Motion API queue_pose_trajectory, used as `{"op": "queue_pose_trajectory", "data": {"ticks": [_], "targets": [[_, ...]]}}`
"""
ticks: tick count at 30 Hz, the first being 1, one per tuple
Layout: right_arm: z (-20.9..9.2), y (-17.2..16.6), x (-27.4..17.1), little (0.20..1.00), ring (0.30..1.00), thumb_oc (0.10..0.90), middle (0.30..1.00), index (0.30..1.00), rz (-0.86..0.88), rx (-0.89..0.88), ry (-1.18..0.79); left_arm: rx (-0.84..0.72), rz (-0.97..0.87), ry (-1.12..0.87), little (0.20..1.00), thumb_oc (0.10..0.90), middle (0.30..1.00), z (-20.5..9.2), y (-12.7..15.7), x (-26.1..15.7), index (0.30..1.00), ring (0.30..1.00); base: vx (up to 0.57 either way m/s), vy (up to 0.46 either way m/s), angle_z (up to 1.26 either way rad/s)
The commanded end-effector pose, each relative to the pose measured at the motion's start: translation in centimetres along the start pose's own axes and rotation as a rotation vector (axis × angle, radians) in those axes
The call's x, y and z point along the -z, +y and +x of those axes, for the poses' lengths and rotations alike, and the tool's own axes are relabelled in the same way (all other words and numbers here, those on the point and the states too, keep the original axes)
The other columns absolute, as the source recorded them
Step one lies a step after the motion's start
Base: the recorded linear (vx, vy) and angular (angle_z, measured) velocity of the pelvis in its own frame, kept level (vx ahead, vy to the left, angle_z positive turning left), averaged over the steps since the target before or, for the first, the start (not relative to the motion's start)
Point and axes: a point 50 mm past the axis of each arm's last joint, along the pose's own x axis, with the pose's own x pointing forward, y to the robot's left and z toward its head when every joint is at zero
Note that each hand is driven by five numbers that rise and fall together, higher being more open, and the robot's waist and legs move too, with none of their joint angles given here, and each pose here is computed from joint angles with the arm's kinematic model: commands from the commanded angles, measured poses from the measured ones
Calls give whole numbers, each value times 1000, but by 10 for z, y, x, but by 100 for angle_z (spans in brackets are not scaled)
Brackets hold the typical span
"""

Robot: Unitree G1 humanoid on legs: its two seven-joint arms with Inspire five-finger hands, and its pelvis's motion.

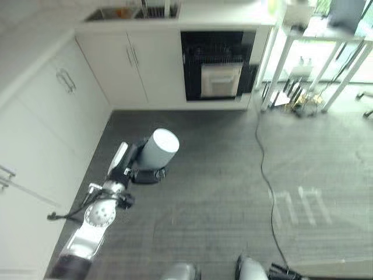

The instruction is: Place the dishes in the dishwasher.

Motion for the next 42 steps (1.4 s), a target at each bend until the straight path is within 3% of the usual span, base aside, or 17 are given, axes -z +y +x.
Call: {"op": "queue_pose_trajectory", "data": {"ticks": [1, 18, 19, 26, 31, 36, 42], "targets": [[5, 13, -7, 900, 900, 800, 900, 900, -45, -73, -9, -140, -3, -333, 300, 400, 300, 25, 23, -66, 300, 300, 39, -108, -27], [4, 11, -9, 900, 900, 800, 900, 900, -38, -87, -4, -154, -62, -355, 300, 400, 300, 17, 31, -73, 300, 300, 23, -54, 4], [-8, -19, 4, 900, 900, 800, 900, 900, 66, 33, 41, -71, -170, -366, 300, 400, 300, 32, 7, -95, 300, 300, 164, -105, -4], [2, 4, -28, 900, 900, 800, 900, 900, -30, -4, -112, -72, -139, -350, 300, 400, 300, 34, 7, -84, 300, 300, 340, 73, 10], [3, 6, -31, 900, 900, 800, 900, 900, -35, -9, -118, -72, -105, -371, 300, 400, 300, 34, 11, -80, 300, 300, 372, 222, -21], [6, 12, -29, 900, 900, 800, 900, 900, 84, -4, -144, 8, -25, -392, 300, 400, 300, 38, 12, -87, 300, 300, 419, 205, -48], [9, 33, -43, 900, 900, 800, 900, 900, 25, -82, -243, 13, 61, -396, 300, 400, 300, 41, 17, -90, 300, 300, 322, 132, -4]]}}
